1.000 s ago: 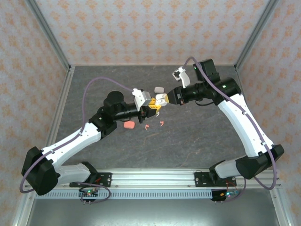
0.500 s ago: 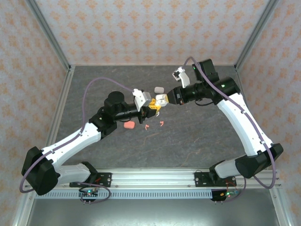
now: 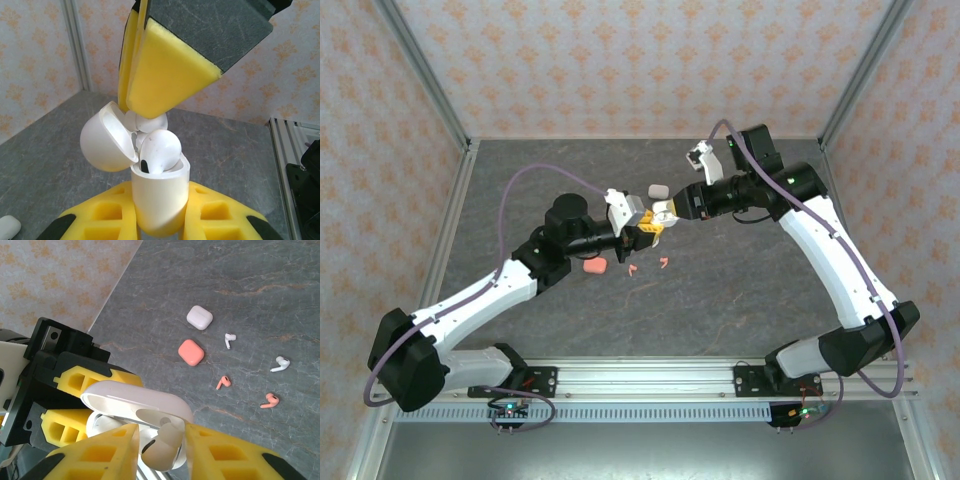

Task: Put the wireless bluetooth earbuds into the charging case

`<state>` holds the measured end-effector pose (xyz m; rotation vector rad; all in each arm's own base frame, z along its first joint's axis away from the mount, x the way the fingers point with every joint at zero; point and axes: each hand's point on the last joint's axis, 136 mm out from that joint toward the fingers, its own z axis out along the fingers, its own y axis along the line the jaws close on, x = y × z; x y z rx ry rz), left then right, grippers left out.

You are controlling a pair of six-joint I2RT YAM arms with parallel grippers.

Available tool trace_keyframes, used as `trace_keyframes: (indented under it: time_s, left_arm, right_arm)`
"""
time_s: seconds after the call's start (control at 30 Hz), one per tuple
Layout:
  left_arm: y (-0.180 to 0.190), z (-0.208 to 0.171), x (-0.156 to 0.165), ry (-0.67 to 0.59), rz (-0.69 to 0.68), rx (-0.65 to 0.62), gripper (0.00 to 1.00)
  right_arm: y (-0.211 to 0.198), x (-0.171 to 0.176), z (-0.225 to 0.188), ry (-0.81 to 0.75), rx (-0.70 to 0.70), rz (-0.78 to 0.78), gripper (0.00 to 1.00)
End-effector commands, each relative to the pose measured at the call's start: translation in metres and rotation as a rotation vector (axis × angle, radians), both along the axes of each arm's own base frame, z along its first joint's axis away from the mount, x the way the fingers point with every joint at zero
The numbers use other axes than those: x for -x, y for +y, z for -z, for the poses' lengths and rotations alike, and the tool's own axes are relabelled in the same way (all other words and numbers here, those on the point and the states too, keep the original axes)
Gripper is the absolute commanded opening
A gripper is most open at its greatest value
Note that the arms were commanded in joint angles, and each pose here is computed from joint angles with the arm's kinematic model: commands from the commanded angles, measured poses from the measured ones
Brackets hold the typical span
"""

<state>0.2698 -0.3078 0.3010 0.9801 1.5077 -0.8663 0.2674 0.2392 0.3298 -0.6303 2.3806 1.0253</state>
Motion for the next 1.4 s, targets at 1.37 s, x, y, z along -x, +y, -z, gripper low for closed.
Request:
trace_keyframes:
  time_s: [1.37]
  left_arm:
    - [-0.009, -0.037, -0.011, 0.001, -0.035, 0.142, 0.00]
  right_arm:
    - [-0.026, -0.001, 0.005, -0.065, -0.014, 0.124, 0.55]
